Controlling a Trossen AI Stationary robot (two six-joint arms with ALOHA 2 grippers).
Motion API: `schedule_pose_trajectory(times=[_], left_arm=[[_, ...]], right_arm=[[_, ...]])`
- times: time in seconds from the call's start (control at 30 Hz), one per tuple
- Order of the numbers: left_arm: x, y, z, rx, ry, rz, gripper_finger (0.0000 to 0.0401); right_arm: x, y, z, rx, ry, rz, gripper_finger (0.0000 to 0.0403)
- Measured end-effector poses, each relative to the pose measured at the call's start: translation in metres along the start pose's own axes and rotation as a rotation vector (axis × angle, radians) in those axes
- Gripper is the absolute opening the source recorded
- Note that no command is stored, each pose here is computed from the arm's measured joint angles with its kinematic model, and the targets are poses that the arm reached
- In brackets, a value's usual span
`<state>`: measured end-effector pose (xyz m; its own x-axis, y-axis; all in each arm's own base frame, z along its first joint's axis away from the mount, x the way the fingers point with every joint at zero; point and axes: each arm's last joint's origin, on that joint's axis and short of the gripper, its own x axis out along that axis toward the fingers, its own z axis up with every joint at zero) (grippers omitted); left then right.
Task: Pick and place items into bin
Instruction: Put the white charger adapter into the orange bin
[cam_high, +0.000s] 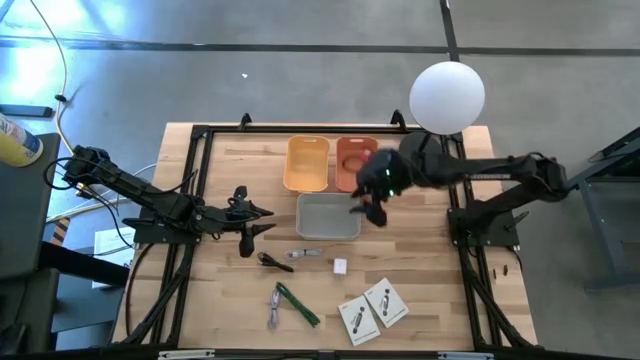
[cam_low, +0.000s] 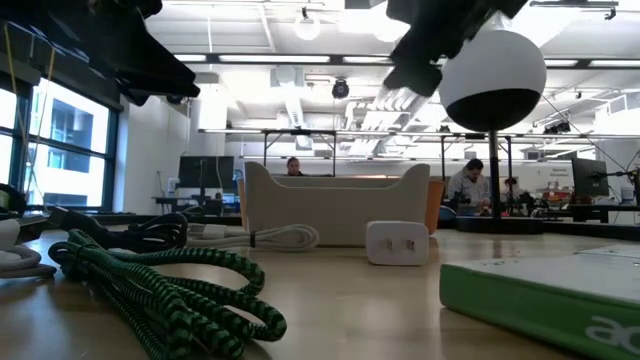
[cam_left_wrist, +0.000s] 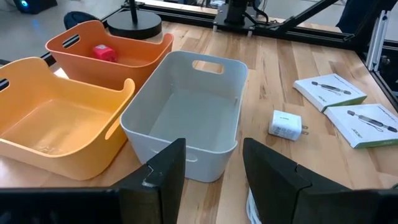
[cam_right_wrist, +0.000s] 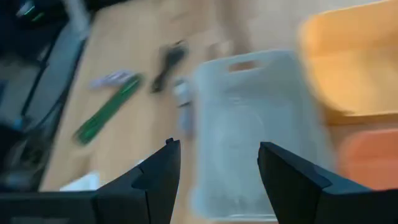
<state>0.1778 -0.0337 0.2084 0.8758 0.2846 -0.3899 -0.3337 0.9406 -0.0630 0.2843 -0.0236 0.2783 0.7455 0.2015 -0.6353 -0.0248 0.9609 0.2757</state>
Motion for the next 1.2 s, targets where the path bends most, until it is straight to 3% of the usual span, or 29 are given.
schedule_pose_trajectory(times=[0.23,0.4,0.67,0.8,0.93,1.2], left_arm=[[0.0,0.0,0.0,0.001,0.001,0.0,0.015],[0.0,0.0,0.0,0.001,0.001,0.0,0.015],[0.0,-0.001,0.0,0.0,0.013,-0.037,0.015],[0.0,-0.001,-0.001,0.001,0.017,-0.05,0.015],[0.0,-0.002,-0.001,0.001,0.024,-0.07,0.015],[0.0,-0.002,-0.004,0.015,0.054,-0.08,0.015]], right_arm=[[0.028,0.06,-0.024,-0.238,0.139,0.018,0.0204],[0.053,0.077,-0.035,-0.38,0.174,-0.026,0.0204],[0.094,0.077,-0.054,-0.265,0.275,0.013,0.0204],[0.114,0.09,-0.062,-0.236,0.254,0.043,0.0204],[0.128,0.101,-0.069,-0.199,0.223,0.009,0.0204],[0.138,0.1,-0.078,-0.005,0.223,-0.103,0.0208]])
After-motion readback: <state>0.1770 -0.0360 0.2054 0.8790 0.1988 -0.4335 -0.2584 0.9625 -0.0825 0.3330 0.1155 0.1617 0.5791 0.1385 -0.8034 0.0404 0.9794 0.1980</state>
